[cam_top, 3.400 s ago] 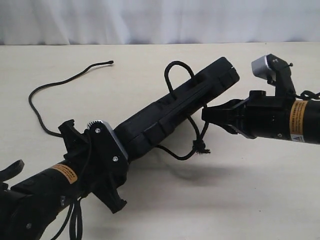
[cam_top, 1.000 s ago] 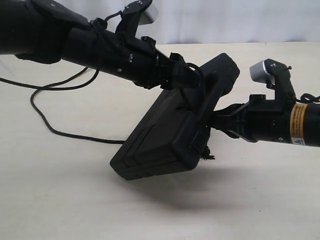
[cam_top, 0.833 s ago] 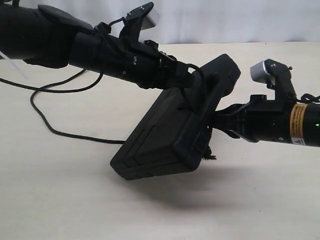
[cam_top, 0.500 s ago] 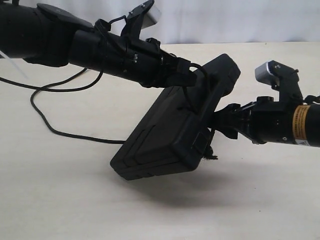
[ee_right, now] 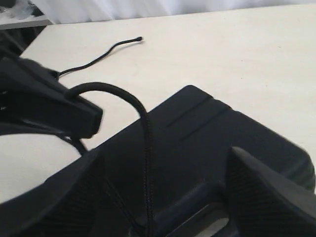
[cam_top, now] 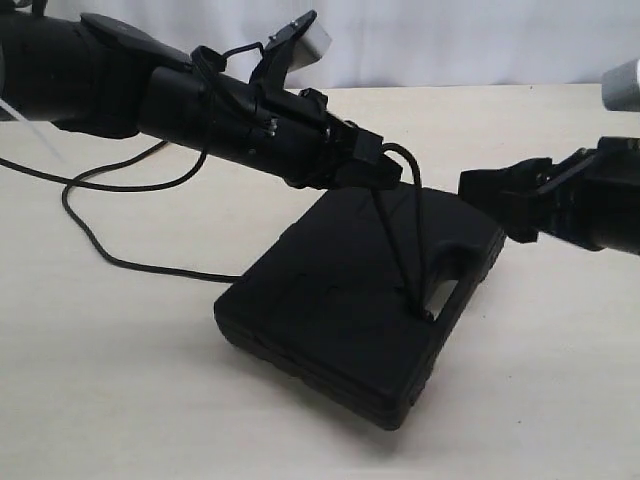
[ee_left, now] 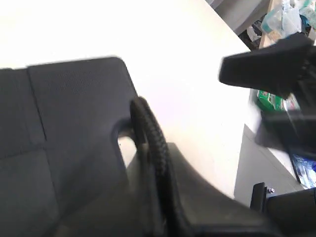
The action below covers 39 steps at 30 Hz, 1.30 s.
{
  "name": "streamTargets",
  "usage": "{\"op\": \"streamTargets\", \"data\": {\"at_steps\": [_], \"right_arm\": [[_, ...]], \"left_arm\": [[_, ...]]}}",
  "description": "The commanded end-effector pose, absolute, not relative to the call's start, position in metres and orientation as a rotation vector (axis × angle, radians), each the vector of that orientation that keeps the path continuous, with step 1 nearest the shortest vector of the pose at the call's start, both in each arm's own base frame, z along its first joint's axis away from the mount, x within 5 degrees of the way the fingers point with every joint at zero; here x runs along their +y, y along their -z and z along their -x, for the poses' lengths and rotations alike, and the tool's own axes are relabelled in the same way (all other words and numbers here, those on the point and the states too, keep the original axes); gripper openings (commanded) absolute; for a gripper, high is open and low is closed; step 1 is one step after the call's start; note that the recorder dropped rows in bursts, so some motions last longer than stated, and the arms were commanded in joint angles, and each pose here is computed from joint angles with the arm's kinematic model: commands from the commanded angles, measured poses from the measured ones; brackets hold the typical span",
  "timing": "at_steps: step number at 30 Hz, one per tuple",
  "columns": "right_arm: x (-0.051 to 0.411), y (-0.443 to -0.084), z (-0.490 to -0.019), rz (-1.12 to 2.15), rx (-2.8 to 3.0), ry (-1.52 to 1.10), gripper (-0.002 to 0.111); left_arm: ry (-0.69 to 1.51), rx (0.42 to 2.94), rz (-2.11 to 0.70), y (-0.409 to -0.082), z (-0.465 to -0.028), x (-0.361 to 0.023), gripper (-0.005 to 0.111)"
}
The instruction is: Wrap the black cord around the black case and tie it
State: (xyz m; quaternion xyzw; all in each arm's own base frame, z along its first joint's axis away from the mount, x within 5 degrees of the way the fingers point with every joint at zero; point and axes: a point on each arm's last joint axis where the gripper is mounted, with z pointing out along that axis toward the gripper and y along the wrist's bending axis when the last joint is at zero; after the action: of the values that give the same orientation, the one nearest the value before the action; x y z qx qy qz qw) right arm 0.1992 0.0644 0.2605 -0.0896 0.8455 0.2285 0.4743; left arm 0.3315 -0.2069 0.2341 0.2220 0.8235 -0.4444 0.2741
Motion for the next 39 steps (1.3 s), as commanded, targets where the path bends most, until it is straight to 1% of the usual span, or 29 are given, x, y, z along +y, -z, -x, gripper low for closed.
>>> {"op": "streamTargets", "data": {"at_steps": [1, 14, 16, 19, 21, 25, 27, 31, 33, 35, 37, 39], "right_arm": [[0.069, -0.255, -0.198, 0.323, 2.091, -0.582, 0.065], [0.091, -0.186, -0.219, 0.542, 2.338, -0.826, 0.065], [0.094, -0.18, -0.221, 0.56, 2.34, -0.842, 0.065], [0.106, -0.172, -0.223, 0.624, 2.309, -0.811, 0.065], [0.114, -0.172, -0.227, 0.601, 2.274, -0.759, 0.065], [0.123, -0.172, -0.232, 0.6, 2.213, -0.594, 0.064], [0.126, -0.173, -0.232, 0.599, 2.198, -0.559, 0.057], [0.128, -0.176, -0.234, 0.556, 2.164, -0.587, 0.03], [0.129, -0.177, -0.234, 0.554, 2.16, -0.594, 0.019], [0.129, -0.177, -0.234, 0.551, 2.163, -0.593, 0.005], [0.129, -0.177, -0.234, 0.541, 2.165, -0.597, 0.004], [0.128, -0.176, -0.234, 0.528, 2.171, -0.599, 0.004]], "left_arm": [[1.203, 2.193, -0.578, -0.24, -0.333, -0.207, 0.0], [1.176, 2.196, -0.567, -0.239, -0.334, -0.206, 0.0], [1.168, 2.199, -0.583, -0.239, -0.334, -0.205, 0.0], [1.138, 2.209, -0.625, -0.236, -0.333, -0.205, 0.0], [1.121, 2.214, -0.65, -0.235, -0.332, -0.204, 0.0], [1.117, 2.217, -0.658, -0.235, -0.332, -0.204, 0.0], [1.12, 2.218, -0.654, -0.235, -0.332, -0.204, 0.0], [1.12, 2.218, -0.654, -0.235, -0.332, -0.204, 0.0], [1.114, 2.218, -0.658, -0.235, -0.332, -0.204, 0.0], [1.085, 2.218, -0.665, -0.234, -0.333, -0.203, 0.005], [1.056, 2.224, -0.686, -0.232, -0.333, -0.202, 0.013], [1.032, 2.229, -0.72, -0.231, -0.333, -0.201, 0.026]]}}
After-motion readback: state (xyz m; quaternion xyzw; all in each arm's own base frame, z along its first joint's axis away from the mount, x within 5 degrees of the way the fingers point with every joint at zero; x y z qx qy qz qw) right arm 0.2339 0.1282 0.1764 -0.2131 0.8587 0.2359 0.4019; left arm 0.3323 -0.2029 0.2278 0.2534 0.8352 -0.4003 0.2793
